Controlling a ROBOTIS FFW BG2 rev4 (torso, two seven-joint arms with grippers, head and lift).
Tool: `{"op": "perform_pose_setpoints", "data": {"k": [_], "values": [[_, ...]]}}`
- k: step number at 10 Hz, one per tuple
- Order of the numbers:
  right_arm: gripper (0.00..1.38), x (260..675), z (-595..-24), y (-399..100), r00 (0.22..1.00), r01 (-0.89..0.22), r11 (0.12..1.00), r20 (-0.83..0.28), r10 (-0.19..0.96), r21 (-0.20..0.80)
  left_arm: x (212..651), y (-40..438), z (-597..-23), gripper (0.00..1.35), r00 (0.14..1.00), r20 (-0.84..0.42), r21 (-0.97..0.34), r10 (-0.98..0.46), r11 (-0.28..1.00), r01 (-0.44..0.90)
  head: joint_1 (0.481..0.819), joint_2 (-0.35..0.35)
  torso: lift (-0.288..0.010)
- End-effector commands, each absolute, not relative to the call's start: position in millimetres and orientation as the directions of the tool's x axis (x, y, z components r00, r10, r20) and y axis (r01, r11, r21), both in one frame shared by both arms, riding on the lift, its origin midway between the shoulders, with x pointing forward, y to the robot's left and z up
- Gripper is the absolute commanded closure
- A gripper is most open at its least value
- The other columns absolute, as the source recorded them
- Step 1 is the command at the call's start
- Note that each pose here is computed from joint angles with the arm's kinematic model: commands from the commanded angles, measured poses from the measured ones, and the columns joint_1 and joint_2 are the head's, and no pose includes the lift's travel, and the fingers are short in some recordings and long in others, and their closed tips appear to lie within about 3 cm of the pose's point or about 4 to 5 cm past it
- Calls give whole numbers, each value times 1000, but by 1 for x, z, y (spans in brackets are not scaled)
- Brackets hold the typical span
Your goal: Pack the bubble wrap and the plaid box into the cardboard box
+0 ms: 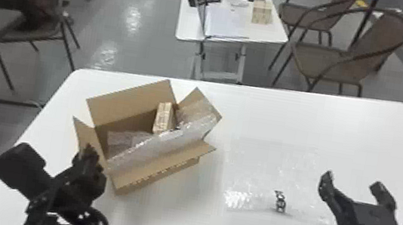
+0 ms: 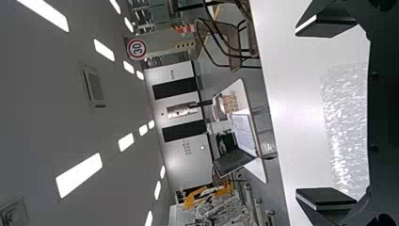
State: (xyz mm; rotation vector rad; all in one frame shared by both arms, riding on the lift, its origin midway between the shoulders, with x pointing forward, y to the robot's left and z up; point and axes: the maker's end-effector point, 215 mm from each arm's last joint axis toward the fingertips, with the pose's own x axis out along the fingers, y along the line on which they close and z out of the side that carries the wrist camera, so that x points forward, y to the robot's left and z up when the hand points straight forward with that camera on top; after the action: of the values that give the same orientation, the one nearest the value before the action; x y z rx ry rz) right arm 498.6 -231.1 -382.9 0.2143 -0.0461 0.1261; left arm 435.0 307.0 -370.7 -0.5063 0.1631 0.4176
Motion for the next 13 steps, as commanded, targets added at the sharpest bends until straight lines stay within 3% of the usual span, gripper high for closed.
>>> {"op": "perform_pose_setpoints", "data": {"k": [1, 3, 6, 10, 12, 13], "values": [[101, 475, -404, -250, 999, -52, 976, 25, 48, 210, 433, 308, -372, 1153, 901, -254, -437, 352, 789, -431, 695, 98, -102], [101, 464, -412, -257, 1000, -15, 977, 2, 14, 214, 424, 320, -377, 1153, 879, -267, -456, 394, 753, -475, 695, 69, -102], [101, 465, -414, -253, 1000, -21, 975, -5, 22, 221, 409, 349, -369, 1153, 824, -222, -454, 521, 693, -560, 695, 90, -102], [101, 465, -417, -247, 999, -30, 974, -22, 36, 225, 349, 403, -390, 1153, 628, -191, -503, 754, 475, -722, 695, 173, -102], [101, 465, -420, -245, 999, -36, 974, -31, 44, 224, 335, 406, -402, 1151, 584, -204, -522, 786, 417, -744, 695, 218, -102], [101, 465, -421, -244, 998, -37, 973, -36, 46, 227, 333, 407, -402, 996, 582, -201, -521, 788, 417, -745, 695, 225, -102]]}}
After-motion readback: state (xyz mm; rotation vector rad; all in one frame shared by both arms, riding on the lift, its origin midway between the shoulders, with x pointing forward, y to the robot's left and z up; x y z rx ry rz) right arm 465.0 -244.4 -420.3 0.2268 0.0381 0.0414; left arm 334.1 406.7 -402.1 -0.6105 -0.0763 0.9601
